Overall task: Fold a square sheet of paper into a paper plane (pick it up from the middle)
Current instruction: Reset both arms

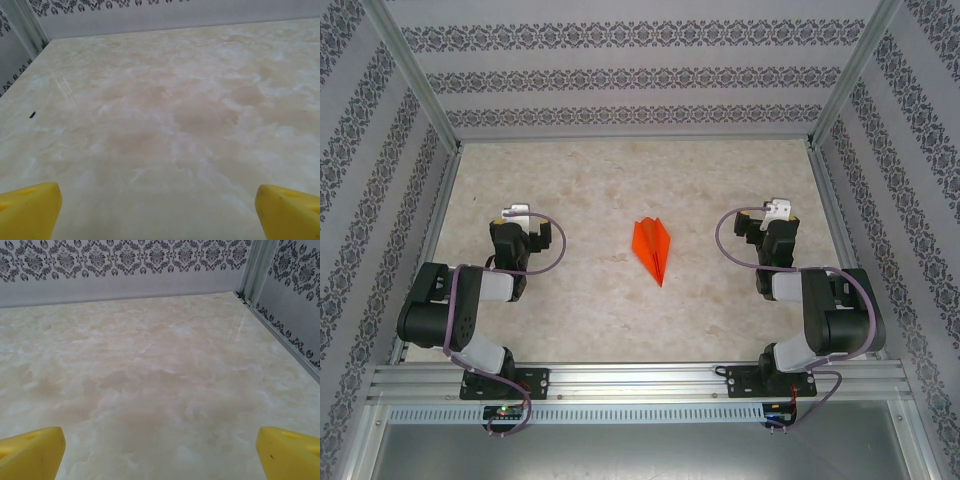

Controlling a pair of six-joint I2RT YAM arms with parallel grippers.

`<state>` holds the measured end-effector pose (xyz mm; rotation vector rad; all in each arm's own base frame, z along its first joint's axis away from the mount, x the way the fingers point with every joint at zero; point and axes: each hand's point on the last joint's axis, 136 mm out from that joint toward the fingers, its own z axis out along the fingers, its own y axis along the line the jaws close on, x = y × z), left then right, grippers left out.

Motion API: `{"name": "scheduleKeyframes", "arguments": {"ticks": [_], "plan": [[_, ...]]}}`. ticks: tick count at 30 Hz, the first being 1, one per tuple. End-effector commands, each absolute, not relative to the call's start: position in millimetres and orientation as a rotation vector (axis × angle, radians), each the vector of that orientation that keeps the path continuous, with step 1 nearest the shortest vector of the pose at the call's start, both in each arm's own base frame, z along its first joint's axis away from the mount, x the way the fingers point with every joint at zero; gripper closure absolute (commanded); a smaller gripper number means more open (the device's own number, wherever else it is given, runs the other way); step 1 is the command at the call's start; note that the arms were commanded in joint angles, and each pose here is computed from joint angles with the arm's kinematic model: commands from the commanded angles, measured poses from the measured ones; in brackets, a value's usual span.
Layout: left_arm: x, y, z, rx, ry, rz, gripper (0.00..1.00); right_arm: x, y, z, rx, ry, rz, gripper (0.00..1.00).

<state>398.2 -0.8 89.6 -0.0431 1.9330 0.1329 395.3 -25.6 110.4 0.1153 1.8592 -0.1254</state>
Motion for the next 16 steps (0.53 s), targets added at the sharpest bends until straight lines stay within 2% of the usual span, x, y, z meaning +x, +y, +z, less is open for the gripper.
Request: {"name": "scheduleKeyframes", "arguments": {"ticks": [1,16], "plan": [[403.5,-6.1,104.6,-0.025,1.870,0.098,0.00,400.6,-24.1,126.4,0.103,1.805,-0.112,0.02],[405.6,-12.8,103.3,0.015,1.881,0.063,0.00,400.6,-24.1,125.9,0.102,1.806,-0.113,0.02]]}}
